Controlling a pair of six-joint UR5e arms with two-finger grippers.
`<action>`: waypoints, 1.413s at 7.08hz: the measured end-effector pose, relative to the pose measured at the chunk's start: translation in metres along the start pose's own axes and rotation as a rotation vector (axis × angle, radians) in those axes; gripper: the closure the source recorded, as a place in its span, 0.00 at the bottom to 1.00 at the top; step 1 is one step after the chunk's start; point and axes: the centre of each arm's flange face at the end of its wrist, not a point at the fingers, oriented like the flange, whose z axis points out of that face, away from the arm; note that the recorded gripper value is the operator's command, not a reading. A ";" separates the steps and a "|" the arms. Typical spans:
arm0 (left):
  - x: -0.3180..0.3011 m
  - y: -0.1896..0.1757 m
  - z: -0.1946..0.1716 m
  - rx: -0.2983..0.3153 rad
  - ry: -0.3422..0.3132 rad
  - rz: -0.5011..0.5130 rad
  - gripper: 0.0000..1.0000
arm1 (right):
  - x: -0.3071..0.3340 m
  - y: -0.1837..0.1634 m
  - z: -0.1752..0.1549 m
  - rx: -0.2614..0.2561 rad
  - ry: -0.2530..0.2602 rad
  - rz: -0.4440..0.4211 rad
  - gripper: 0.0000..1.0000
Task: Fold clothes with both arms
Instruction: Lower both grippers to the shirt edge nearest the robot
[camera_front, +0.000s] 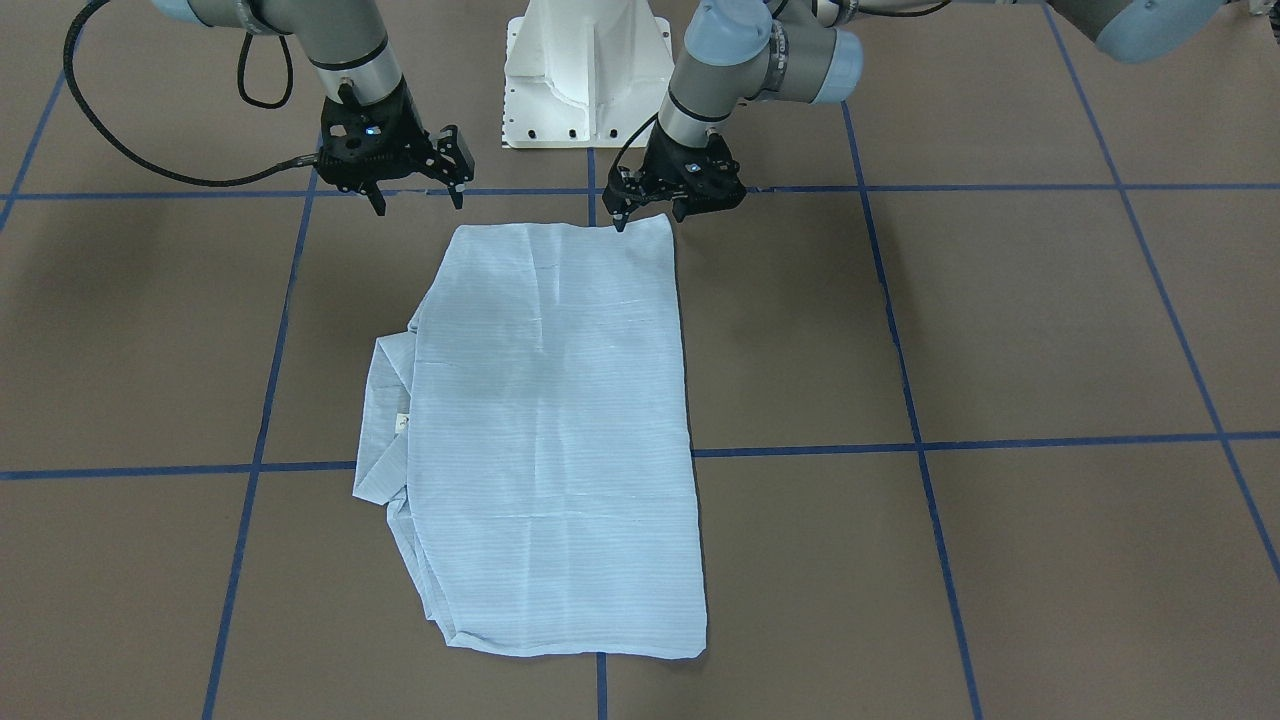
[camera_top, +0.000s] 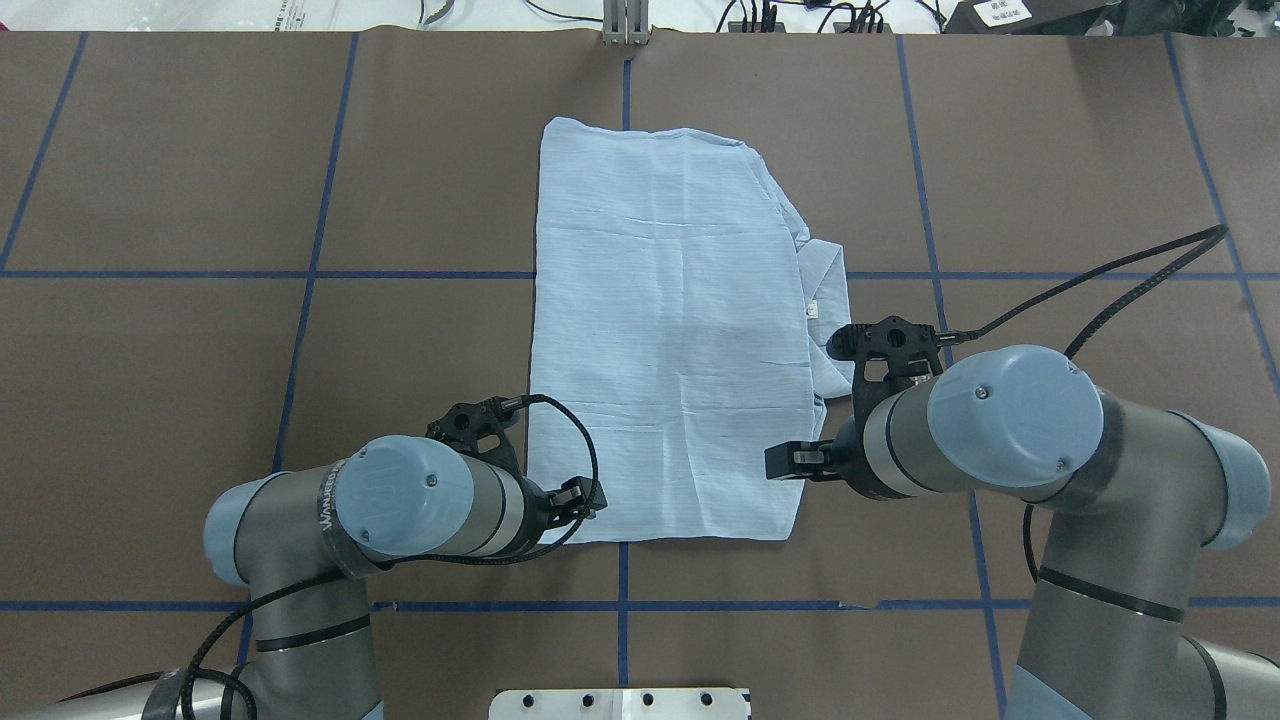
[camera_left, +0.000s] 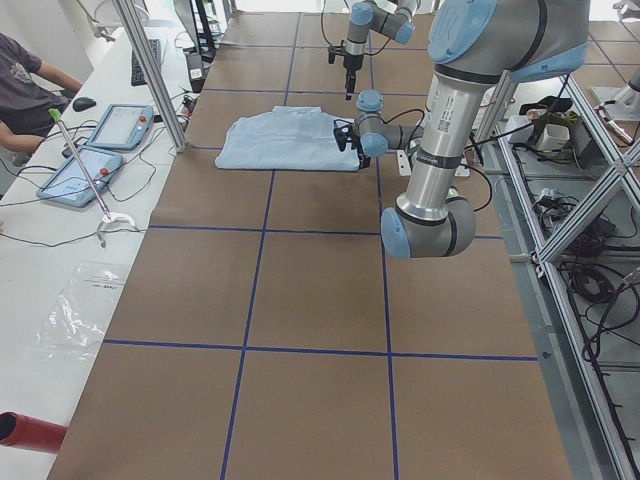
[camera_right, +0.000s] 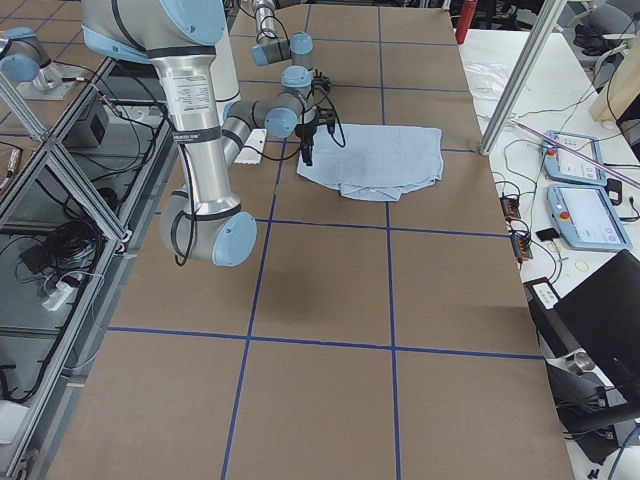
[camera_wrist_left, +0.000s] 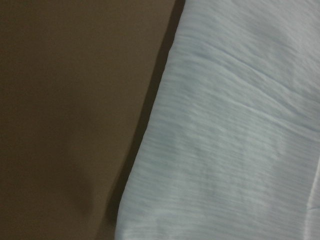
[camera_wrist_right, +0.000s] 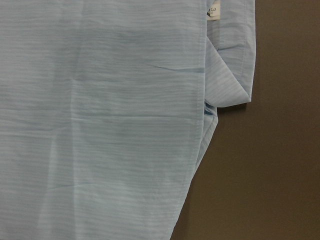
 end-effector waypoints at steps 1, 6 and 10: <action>-0.001 -0.001 0.002 0.004 -0.012 -0.003 0.15 | 0.000 0.000 0.000 0.000 0.000 0.000 0.00; -0.004 0.000 0.010 0.005 -0.031 -0.003 0.49 | -0.001 0.000 0.001 -0.002 0.001 0.000 0.00; 0.000 0.002 0.007 0.001 -0.024 0.001 1.00 | -0.001 0.000 0.000 0.000 0.000 -0.001 0.00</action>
